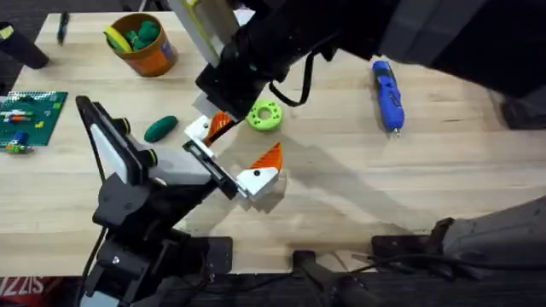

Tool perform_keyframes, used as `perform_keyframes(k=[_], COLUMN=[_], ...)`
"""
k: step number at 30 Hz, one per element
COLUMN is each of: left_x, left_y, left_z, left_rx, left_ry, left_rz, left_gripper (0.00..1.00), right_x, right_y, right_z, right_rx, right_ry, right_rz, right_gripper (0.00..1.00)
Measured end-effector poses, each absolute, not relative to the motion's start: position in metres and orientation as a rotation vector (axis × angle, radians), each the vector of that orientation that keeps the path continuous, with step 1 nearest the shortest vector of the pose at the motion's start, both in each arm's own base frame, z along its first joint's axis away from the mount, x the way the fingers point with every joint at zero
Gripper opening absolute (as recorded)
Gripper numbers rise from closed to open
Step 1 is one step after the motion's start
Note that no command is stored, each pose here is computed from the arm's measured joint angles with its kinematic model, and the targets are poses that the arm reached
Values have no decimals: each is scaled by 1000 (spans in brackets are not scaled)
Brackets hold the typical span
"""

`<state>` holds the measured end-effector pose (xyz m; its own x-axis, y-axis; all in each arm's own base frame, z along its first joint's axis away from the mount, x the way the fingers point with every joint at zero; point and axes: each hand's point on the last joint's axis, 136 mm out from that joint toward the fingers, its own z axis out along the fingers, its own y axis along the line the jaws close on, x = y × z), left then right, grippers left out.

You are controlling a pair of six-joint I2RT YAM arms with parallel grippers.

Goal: Pick up the gripper from the table and insert it into the empty holder that is missing its gripper. Then pick up a screw, insert it into the mounting hole, and use the screwdriver to tighten it. Finally, clean up the table by picking up the vegetable and placing it into the bucket.

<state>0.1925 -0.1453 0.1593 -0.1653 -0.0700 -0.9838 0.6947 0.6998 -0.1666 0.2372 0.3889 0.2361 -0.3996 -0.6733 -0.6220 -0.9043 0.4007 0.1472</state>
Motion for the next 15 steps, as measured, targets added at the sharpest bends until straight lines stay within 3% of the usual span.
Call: perform_keyframes(k=[15], left_x=[193], left_y=[-145], left_z=[159], left_rx=[520], left_ry=[1608], left_rz=[-730], left_gripper=[988], right_x=[220], right_y=[402], right_z=[232], right_rx=[-1404], right_ry=[2171], right_rz=[672], right_gripper=[14])
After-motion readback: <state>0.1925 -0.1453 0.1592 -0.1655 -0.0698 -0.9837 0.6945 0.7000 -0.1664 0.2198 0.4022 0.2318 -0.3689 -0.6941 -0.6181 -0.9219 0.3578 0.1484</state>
